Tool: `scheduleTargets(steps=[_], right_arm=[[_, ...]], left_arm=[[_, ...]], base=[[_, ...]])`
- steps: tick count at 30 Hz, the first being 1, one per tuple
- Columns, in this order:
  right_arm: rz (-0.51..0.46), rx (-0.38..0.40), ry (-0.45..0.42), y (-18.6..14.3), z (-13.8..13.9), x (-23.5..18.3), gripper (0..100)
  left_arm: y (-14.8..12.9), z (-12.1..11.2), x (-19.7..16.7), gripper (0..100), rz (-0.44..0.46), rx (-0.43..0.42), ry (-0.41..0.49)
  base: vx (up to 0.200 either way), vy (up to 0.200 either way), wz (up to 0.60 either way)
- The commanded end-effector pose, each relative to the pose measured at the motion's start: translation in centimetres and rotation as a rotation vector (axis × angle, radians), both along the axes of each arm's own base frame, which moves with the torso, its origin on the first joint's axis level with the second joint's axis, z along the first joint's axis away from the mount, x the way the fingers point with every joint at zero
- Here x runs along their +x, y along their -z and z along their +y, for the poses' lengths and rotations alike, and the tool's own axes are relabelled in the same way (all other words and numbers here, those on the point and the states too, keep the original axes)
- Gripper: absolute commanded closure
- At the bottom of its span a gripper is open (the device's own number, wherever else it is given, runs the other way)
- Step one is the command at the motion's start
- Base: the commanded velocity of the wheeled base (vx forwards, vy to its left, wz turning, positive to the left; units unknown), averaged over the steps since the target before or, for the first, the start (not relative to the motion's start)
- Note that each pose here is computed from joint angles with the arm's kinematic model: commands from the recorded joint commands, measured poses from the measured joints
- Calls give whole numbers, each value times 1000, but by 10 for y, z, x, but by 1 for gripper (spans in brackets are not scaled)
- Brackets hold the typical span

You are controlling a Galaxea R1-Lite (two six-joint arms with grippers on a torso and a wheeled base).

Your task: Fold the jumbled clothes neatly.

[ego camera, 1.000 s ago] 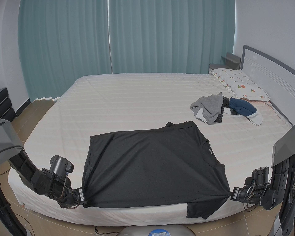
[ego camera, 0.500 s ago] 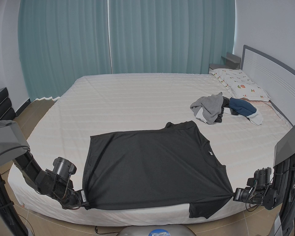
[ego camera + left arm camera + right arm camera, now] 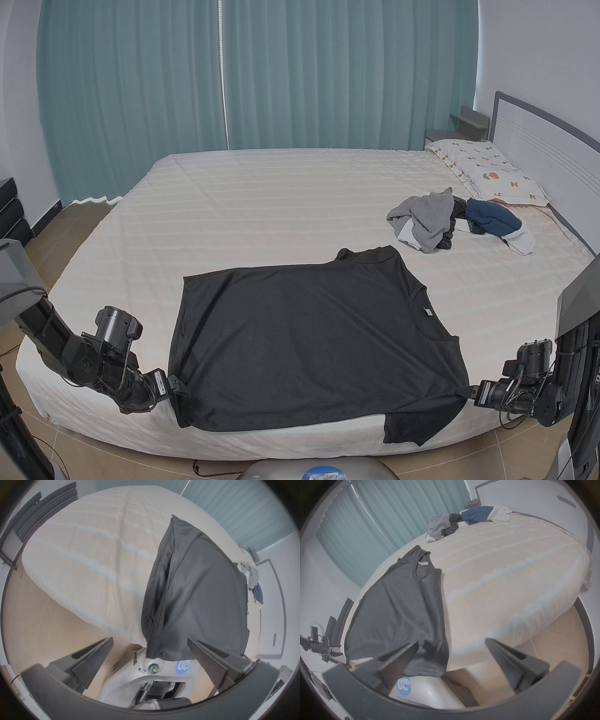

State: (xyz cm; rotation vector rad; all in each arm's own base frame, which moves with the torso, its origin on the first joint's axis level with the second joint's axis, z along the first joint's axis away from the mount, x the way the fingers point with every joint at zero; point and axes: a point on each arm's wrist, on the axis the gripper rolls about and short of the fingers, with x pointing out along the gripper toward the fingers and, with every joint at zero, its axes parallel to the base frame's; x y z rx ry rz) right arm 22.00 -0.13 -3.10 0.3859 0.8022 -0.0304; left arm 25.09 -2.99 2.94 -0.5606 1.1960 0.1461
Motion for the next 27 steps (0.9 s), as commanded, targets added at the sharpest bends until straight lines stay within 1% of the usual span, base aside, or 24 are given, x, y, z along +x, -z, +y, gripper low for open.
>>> scheduleTargets(steps=[1, 4, 6, 13, 17, 22, 25, 27], right_arm=[[-55, -3, 26, -11, -6, 2, 0], [-105, -2, 46, -21, -11, 3, 0], [-150, -6, 63, -27, -15, 6, 0], [-210, -5, 72, -33, -17, 8, 0], [-235, -7, 79, -35, -18, 10, 0], [-238, -5, 80, -36, -18, 10, 0], [-241, -4, 81, -36, -18, 11, 0], [-251, 3, 85, -37, -18, 13, 0]], left_arm=[[-10, 3, 3, 0, -40, -14, -20], [-10, 3, 3, 0, -39, -16, -21], [-10, 4, 3, 0, -40, -21, -23], [-10, 4, 3, 0, -42, -22, -21], [-10, 6, 5, 0, -49, -29, -27], [-11, 7, 7, 0, -53, -52, -26], [-12, 7, 6, 0, -53, -52, -23], [-11, 6, 4, 0, -48, -48, -11]], base=[[0, 0, 0], [0, 0, 0], [0, 200, 0], [0, 200, 0], [0, 0, 0], [0, 0, 0], [0, 0, 0], [200, 0, 0]])
